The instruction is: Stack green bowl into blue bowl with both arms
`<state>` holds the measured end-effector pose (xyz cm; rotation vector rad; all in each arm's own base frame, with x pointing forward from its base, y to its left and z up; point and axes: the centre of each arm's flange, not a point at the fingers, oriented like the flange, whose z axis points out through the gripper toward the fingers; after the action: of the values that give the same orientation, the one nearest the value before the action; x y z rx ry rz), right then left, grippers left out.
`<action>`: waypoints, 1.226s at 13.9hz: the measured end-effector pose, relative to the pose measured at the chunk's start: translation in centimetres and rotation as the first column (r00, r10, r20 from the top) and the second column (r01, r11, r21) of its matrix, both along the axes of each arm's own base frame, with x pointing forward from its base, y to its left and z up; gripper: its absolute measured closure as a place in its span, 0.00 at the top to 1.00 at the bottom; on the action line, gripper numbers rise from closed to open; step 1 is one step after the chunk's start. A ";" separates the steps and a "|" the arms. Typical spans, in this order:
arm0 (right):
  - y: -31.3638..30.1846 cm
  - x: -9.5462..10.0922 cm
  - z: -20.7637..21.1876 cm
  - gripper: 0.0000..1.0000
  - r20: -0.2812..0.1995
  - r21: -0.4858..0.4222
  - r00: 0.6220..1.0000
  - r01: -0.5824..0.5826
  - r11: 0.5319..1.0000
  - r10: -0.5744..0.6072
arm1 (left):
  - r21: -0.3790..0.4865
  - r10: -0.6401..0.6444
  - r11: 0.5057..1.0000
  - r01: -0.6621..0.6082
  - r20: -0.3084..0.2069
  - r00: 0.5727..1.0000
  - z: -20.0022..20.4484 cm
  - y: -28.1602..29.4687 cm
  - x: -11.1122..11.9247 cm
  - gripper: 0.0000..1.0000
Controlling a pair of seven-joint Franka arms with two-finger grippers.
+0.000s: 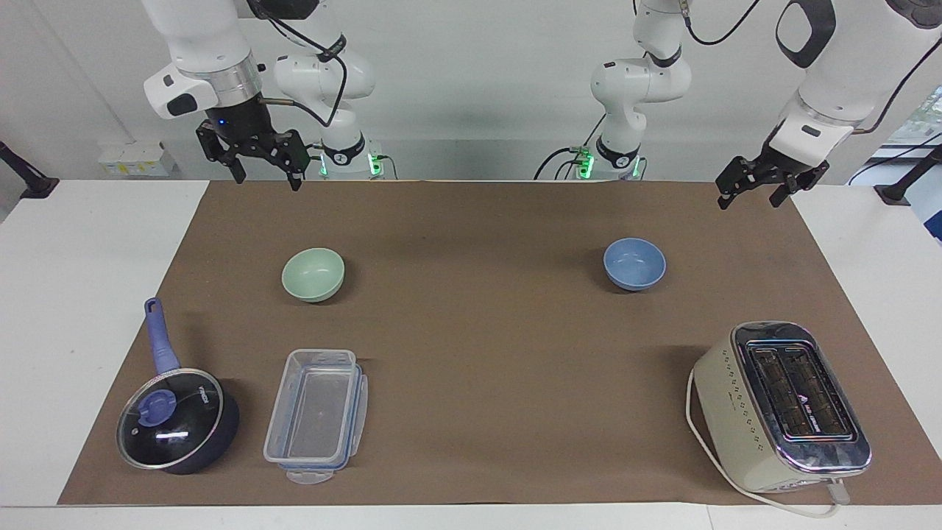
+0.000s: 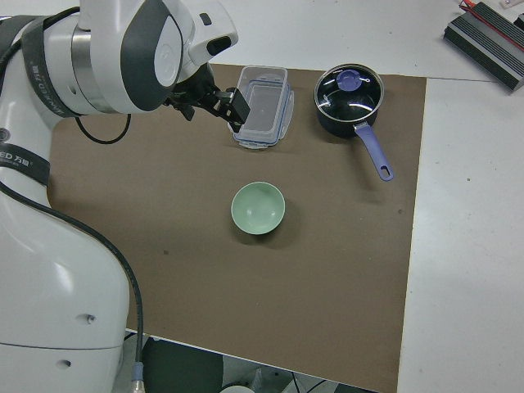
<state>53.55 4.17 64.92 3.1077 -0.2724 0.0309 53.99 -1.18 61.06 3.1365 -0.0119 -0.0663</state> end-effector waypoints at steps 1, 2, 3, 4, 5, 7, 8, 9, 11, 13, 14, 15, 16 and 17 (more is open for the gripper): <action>0.0 0.0 0.0 1.00 0.000 0.000 1.000 0.000 1.000 0.000 | 0.000 0.000 1.000 0.000 0.000 1.000 0.0 0.0 0.0 1.00; 0.0 0.0 0.0 1.00 0.001 0.000 1.000 0.000 1.000 0.000 | 0.000 -0.003 1.000 0.003 -0.001 1.000 0.0 -0.1 0.0 1.00; 0.0 0.0 0.1 1.00 0.003 0.000 1.000 0.000 1.000 0.000 | 0.000 -0.007 1.000 0.007 -0.003 1.000 0.0 -0.4 0.0 1.00; -0.1 0.0 0.2 1.00 0.006 0.000 1.000 0.001 1.000 -0.001 | 0.000 -0.011 1.000 0.011 -0.004 1.000 0.0 -0.6 -0.1 1.00; -0.1 0.0 0.3 1.00 0.009 0.001 1.000 0.002 1.000 -0.002 | 0.000 -0.013 1.000 0.013 -0.004 1.000 0.0 -0.7 -0.1 1.00; -0.2 0.0 0.6 1.00 0.011 0.001 1.000 0.004 1.000 -0.004 | 0.000 -0.013 1.000 0.013 -0.005 1.000 -0.1 -0.7 -0.1 1.00; -0.2 0.1 0.6 1.00 0.007 0.001 1.000 0.004 1.000 -0.004 | 0.000 -0.013 1.000 0.013 -0.006 1.000 -0.1 -0.7 -0.1 1.00; -0.2 0.2 0.6 1.00 0.008 0.002 1.000 0.004 1.000 -0.004 | 0.001 -0.013 1.000 0.013 -0.007 1.000 -0.1 -0.7 -0.1 1.00; -0.3 0.5 0.6 1.00 0.007 0.003 1.000 0.004 1.000 -0.004 | -0.001 -0.014 1.000 0.014 -0.014 1.000 -0.4 -0.8 -0.2 1.00; -0.3 0.7 0.6 1.00 0.007 0.003 1.000 0.004 1.000 -0.004 | -0.004 -0.014 1.000 0.013 -0.027 1.000 -1.0 -0.8 -0.5 1.00; -0.3 0.8 0.6 1.00 0.007 0.004 1.000 0.004 1.000 -0.004 | -0.006 -0.013 1.000 0.013 -0.033 0.999 -1.3 -0.8 -0.6 1.00; -0.3 0.8 0.6 1.00 0.007 0.004 1.000 0.004 1.000 -0.004 | -0.009 -0.013 1.000 0.013 -0.036 0.999 -1.7 -0.8 -0.7 1.00; -0.3 0.8 0.6 1.00 0.007 0.004 1.000 0.004 1.000 -0.004 | -0.013 -0.012 1.000 0.012 -0.034 0.999 -2.2 -0.9 -0.7 1.00; -0.3 0.8 0.7 1.00 0.007 0.004 1.000 0.004 1.000 -0.004 | -0.015 -0.012 1.000 0.011 -0.032 0.999 -2.9 -0.9 -0.9 1.00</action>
<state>54.30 3.90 65.57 3.1110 -0.2798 0.0417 53.09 -2.08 58.15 3.1204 -0.0302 -0.1166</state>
